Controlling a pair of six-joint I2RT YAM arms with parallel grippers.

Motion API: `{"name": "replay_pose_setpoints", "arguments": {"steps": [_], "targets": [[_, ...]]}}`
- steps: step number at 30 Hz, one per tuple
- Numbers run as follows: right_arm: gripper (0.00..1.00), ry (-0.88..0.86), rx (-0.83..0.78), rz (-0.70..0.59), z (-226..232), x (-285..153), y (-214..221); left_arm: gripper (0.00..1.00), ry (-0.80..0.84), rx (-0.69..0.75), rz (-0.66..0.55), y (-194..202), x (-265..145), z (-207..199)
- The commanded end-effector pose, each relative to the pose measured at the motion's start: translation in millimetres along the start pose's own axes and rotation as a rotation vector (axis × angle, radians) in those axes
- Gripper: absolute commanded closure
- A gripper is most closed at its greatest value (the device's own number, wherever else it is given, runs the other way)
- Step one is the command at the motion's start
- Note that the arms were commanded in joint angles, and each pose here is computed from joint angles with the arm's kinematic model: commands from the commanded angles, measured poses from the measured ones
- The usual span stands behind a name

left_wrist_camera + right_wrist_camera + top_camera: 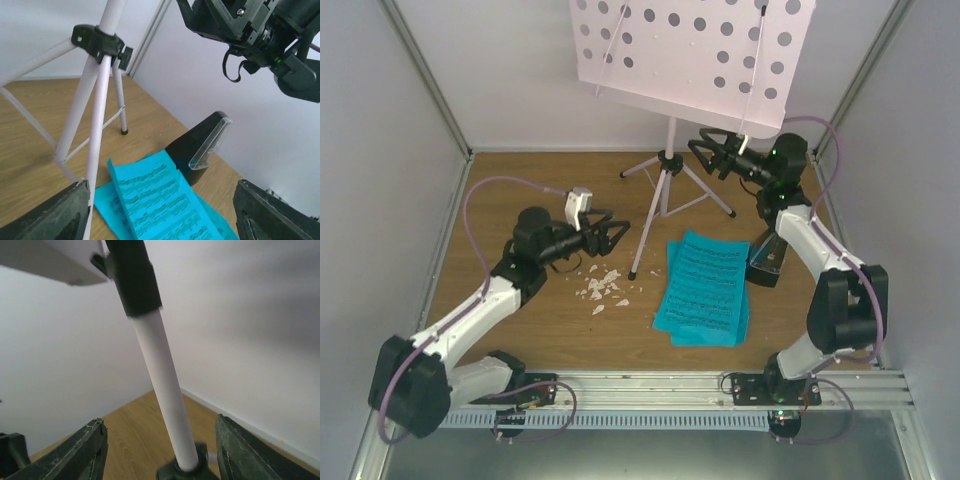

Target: Pack up the instrument practice props

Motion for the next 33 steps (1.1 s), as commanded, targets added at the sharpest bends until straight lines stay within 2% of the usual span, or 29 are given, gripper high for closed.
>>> {"name": "replay_pose_setpoints", "arguments": {"steps": [1, 8, 16, 26, 33], "targets": [[0.42, -0.153, -0.112, -0.048, 5, 13, -28, 0.24, 0.102, 0.049, 0.043, -17, 24, -7], [0.47, -0.259, -0.127, -0.043, -3, 33, -32, 0.30, 0.089, 0.078, 0.073, -27, 68, 16], [0.61, -0.343, -0.144, -0.022, -3, 56, -32, 0.39, 0.121, 0.123, 0.128, -21, 102, 27], [0.68, -0.394, -0.159, -0.022, 3, 70, -32, 0.47, 0.137, 0.124, 0.150, -18, 121, 38], [0.73, -0.435, -0.171, -0.011, 9, 79, -33, 0.47, 0.113, 0.131, 0.158, -19, 131, 47]]}}
Point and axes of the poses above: each gripper's point midway between its finger pads, its own x axis out along the fingers, its own z axis along the line the jaws close on, y = z × x, the point moved 4 cm from there along -x, back along the fingers, and after that the axes turned 7 degrees about -x, right-handed, at the moved point
